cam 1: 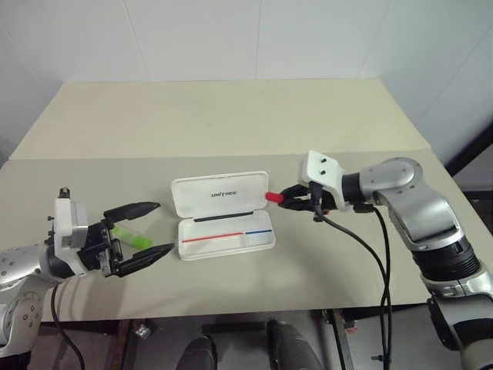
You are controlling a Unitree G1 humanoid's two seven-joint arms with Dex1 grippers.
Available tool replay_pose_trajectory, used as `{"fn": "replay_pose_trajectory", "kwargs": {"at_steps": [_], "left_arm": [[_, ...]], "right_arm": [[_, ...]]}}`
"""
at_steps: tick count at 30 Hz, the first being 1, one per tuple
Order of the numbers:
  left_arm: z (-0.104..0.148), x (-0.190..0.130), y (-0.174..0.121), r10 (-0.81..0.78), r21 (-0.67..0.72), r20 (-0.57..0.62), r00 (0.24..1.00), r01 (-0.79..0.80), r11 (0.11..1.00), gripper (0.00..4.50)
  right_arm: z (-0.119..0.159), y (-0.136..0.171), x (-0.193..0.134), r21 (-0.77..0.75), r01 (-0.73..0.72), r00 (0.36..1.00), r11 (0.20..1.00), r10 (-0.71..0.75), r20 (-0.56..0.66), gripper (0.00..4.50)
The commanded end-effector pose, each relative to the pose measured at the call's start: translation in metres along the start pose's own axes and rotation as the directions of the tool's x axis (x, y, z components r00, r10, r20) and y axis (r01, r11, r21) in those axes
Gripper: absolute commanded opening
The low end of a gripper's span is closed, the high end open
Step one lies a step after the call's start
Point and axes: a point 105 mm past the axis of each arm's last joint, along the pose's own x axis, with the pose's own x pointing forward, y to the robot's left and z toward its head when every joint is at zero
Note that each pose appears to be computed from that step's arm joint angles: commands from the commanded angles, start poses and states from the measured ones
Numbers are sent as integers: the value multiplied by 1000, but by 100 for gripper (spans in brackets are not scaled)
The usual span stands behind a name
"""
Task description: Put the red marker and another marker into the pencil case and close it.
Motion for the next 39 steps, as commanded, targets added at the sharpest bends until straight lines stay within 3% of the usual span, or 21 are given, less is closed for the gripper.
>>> {"fn": "replay_pose_trajectory", "kwargs": {"at_steps": [1, 15, 21, 29, 38, 39], "left_arm": [[8, -2, 3, 6, 51, 0, 1000, -6, 999, 450], [7, -15, -5, 42, 50, -31, 999, -40, 998, 450], [-1, -22, -9, 53, 47, -96, 994, -49, 998, 450], [0, -19, -11, 62, 46, -80, 995, -58, 997, 450], [1, -16, -11, 64, 48, -69, 996, -60, 997, 450], [1, -16, -11, 64, 48, -69, 996, -60, 997, 450]], "right_arm": [[34, 17, 16, -101, -51, 994, 994, 60, 87, 135], [44, 46, 92, -344, -93, 995, 934, 95, -11, 135], [47, 37, 102, -378, -59, 998, 924, 57, -18, 135], [43, 32, 107, -397, -54, 998, 916, 43, -37, 135], [39, 37, 104, -382, -91, 996, 920, 82, -41, 447], [39, 37, 103, -381, -97, 995, 919, 89, -39, 447]]}}
